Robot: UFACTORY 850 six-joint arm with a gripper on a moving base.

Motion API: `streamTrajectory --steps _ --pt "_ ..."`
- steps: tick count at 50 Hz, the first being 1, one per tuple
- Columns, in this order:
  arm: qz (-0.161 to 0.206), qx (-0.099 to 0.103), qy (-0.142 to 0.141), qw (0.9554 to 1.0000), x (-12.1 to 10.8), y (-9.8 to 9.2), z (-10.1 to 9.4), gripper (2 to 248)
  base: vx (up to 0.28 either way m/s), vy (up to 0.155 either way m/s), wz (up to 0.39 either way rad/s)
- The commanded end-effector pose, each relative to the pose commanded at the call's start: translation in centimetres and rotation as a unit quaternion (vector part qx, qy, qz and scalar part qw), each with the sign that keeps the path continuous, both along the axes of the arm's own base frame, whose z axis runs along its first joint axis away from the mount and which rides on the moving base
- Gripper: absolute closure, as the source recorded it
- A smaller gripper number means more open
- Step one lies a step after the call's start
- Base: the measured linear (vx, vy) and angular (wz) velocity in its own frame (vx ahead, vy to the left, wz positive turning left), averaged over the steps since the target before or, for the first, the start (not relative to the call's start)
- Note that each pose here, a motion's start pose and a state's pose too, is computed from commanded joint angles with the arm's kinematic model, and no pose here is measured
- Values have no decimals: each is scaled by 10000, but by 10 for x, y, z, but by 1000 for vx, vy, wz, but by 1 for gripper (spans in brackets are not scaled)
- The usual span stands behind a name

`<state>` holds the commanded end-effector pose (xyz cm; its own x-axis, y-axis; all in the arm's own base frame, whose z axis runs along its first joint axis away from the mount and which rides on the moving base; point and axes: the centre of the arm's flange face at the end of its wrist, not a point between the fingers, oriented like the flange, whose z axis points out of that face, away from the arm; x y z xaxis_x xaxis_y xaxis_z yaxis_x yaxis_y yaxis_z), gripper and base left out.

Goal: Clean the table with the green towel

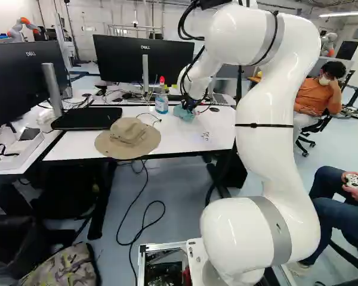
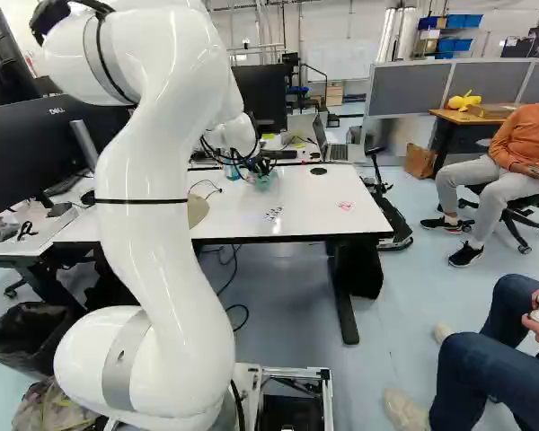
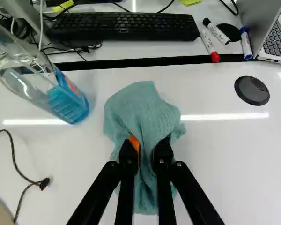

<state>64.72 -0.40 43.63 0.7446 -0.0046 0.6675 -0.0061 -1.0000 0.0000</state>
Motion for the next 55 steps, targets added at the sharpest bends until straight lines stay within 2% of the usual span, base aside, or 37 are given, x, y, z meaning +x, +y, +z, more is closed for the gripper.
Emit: streamTrajectory --steps 10,21,55 --pt "77 0 164 9998 -22 10 12 202 0 0 0" --pt "92 -1 281 9996 -49 11 25 202 0 0 0" --pt "125 -3 430 9990 -115 14 28 202 0 0 0"
